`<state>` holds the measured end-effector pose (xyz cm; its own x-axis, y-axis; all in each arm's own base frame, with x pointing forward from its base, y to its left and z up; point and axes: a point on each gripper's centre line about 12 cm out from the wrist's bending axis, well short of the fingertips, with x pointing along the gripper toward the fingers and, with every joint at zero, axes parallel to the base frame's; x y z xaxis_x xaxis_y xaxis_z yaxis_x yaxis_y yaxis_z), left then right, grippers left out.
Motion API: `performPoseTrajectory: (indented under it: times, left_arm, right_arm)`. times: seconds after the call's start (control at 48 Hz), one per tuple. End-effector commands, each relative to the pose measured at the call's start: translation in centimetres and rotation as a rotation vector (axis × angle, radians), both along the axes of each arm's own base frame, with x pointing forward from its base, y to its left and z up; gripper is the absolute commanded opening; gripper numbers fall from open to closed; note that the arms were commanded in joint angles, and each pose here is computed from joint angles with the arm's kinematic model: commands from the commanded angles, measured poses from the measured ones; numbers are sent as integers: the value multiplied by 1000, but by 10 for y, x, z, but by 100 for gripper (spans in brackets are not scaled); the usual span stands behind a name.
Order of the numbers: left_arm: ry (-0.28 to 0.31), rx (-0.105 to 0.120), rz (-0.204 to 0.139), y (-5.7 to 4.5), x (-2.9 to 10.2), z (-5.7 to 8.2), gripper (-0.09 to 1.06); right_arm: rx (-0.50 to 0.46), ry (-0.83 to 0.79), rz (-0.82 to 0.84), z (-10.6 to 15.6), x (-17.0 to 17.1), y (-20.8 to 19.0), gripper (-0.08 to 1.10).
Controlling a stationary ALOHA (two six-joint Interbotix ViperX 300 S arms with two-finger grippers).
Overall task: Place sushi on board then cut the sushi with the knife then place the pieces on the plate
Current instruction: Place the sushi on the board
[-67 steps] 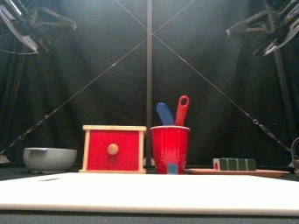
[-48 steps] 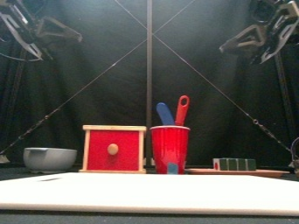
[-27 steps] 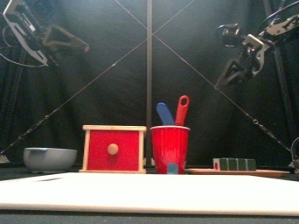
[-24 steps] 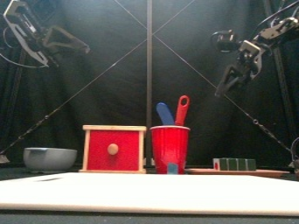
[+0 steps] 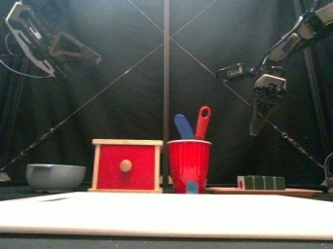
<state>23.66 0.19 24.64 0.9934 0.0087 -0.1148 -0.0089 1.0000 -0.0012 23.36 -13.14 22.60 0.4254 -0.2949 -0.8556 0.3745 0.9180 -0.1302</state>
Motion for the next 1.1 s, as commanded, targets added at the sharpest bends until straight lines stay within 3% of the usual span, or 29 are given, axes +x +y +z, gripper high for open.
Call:
performPoseTrajectory:
  times: [0.021, 0.271, 0.438, 0.646, 1.104]
  left_arm:
    - [-28, 2, 3, 1, 3, 8, -2]
    - [-25, 2, 12, 3, 3, 7, -2]
    - [-23, -1, 14, 3, 2, 7, -2]
    - [-22, -7, 16, 4, 2, 6, -2]
    - [-14, -29, 29, 5, 2, 4, -2]
  right_arm:
    - [-4, -1, -14, 4, 4, -7, 91]
    - [27, 119, 88, -21, 5, -14, 90]
    - [91, 105, 119, -31, 1, -28, 90]
    - [83, 66, 164, -43, 2, -40, 90]
    - [128, 142, 177, -83, 10, -46, 90]
